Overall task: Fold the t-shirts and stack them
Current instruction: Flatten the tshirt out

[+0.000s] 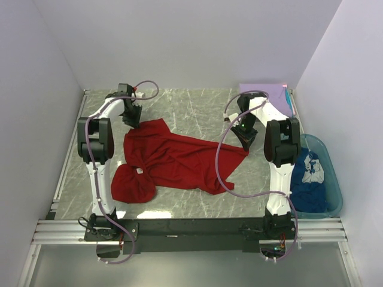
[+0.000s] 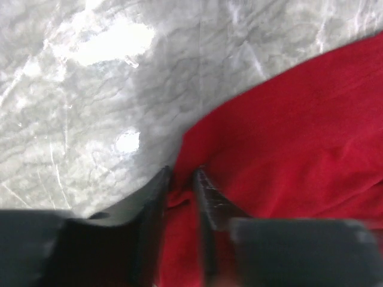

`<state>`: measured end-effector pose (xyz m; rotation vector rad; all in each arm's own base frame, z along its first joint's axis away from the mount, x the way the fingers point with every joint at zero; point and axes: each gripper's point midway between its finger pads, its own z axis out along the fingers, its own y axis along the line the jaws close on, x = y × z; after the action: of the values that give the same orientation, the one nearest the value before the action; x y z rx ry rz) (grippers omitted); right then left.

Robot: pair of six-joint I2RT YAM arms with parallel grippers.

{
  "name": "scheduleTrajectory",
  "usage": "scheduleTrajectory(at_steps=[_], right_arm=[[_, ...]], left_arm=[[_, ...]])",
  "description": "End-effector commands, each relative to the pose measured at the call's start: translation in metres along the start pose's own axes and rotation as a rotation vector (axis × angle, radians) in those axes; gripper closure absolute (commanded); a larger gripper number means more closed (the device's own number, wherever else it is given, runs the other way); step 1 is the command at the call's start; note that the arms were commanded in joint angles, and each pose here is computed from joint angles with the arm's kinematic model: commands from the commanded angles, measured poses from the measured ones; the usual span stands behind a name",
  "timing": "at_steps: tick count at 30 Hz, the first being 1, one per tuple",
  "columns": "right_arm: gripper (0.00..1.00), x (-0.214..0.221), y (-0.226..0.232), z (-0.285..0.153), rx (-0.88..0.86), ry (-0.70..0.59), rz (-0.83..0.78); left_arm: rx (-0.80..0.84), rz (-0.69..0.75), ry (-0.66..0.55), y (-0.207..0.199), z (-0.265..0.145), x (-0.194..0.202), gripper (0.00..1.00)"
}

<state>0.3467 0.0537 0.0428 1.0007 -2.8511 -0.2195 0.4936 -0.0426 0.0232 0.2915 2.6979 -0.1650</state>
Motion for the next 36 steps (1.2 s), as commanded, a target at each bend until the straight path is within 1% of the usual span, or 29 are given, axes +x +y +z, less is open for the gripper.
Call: scheduleTrajectory(at_steps=[1,2,3,4,5,7,10,11,12,13,14,15,17,18,19,20,22,25,26,27,28,29,30,31,32,33,34,35,36], right_arm=[[1.0,-0.01,-0.004,-0.008,0.005,-0.024,-0.003],[1.0,-0.014,-0.005,-0.01,0.012,-0.035,-0.006],[1.0,-0.016,-0.006,-0.011,0.014,-0.04,-0.001],[1.0,-0.016,-0.007,-0.011,0.015,-0.041,0.001],[1.0,-0.019,-0.008,-0.013,0.018,-0.048,-0.002],[1.0,-0.02,-0.008,-0.014,0.016,-0.049,-0.002],[1.0,-0.018,-0.007,-0.013,0.017,-0.047,-0.003],[1.0,-0.018,-0.006,-0.013,0.014,-0.049,0.0],[1.0,-0.018,-0.005,-0.013,0.012,-0.05,-0.002],[1.0,-0.018,-0.005,-0.012,0.008,-0.05,0.001],[1.0,-0.018,-0.004,-0.011,0.003,-0.048,0.002],[1.0,-0.017,-0.005,-0.01,0.002,-0.049,0.008],[1.0,-0.017,-0.003,-0.008,-0.005,-0.047,0.01],[1.0,-0.017,-0.002,-0.007,-0.009,-0.046,0.01],[1.0,-0.017,-0.002,-0.007,-0.01,-0.045,0.014],[1.0,-0.017,-0.003,-0.006,-0.009,-0.043,0.014],[1.0,-0.017,-0.003,-0.006,-0.009,-0.043,0.014],[1.0,-0.017,-0.003,-0.006,-0.01,-0.043,0.014],[1.0,-0.018,-0.003,-0.006,-0.01,-0.043,0.014],[1.0,-0.017,-0.003,-0.006,-0.011,-0.04,0.014],[1.0,-0.018,-0.003,-0.006,-0.011,-0.042,0.014],[1.0,-0.018,-0.003,-0.006,-0.012,-0.041,0.016],[1.0,-0.018,-0.002,-0.007,-0.012,-0.043,0.016],[1.0,-0.018,-0.002,-0.007,-0.013,-0.045,0.017],[1.0,-0.018,-0.002,-0.007,-0.014,-0.046,0.017],[1.0,-0.018,-0.002,-0.007,-0.014,-0.046,0.017],[1.0,-0.018,-0.002,-0.007,-0.012,-0.046,0.018],[1.0,-0.017,-0.002,-0.006,-0.015,-0.042,0.019],[1.0,-0.017,-0.002,-0.007,-0.013,-0.045,0.02]], left_arm=[[-0.001,-0.009,0.066,-0.013,0.016,0.017,0.83],[0.004,-0.01,0.02,-0.013,0.011,-0.002,0.9],[-0.004,-0.006,-0.007,-0.011,0.009,-0.012,0.99],[-0.016,0.005,-0.044,-0.008,0.004,-0.025,0.99],[-0.029,0.031,-0.121,-0.006,-0.002,-0.047,0.99],[-0.016,0.069,-0.216,-0.014,-0.019,-0.071,0.99],[-0.039,0.194,-0.284,-0.031,-0.031,-0.084,1.0],[-0.045,0.245,-0.268,-0.034,-0.026,-0.073,1.0],[-0.061,0.275,-0.318,-0.037,-0.029,-0.083,0.99],[-0.102,0.305,-0.339,-0.039,-0.035,-0.085,1.0],[-0.118,0.351,-0.331,-0.039,-0.03,-0.078,1.0],[-0.139,0.378,-0.381,-0.041,-0.033,-0.088,1.0],[-0.155,0.43,-0.408,-0.043,-0.033,-0.093,1.0],[-0.154,0.445,-0.424,-0.045,-0.035,-0.097,0.98],[-0.156,0.46,-0.461,-0.046,-0.038,-0.107,0.94],[-0.164,0.5,-0.474,-0.046,-0.037,-0.107,0.9],[-0.21,0.566,-0.613,-0.053,-0.063,-0.131,0.84],[-0.237,0.674,-0.652,-0.059,-0.069,-0.129,0.74],[-0.234,0.696,-0.642,-0.06,-0.069,-0.128,0.67],[-0.253,0.674,-0.639,-0.055,-0.07,-0.129,0.5],[-0.261,0.649,-0.613,-0.048,-0.063,-0.127,0.47],[-0.243,0.607,-0.577,-0.045,-0.065,-0.13,0.46],[-0.2,0.584,-0.536,-0.042,-0.052,-0.126,0.45],[-0.193,0.532,-0.527,-0.028,-0.052,-0.129,0.46],[-0.178,0.462,-0.566,-0.025,-0.064,-0.147,0.47],[-0.113,0.432,-0.502,-0.024,-0.047,-0.135,0.5],[-0.107,0.386,-0.494,-0.012,-0.047,-0.137,0.5],[-0.095,0.332,-0.515,-0.01,-0.055,-0.149,0.51],[-0.069,0.302,-0.467,-0.006,-0.042,-0.14,0.52]])
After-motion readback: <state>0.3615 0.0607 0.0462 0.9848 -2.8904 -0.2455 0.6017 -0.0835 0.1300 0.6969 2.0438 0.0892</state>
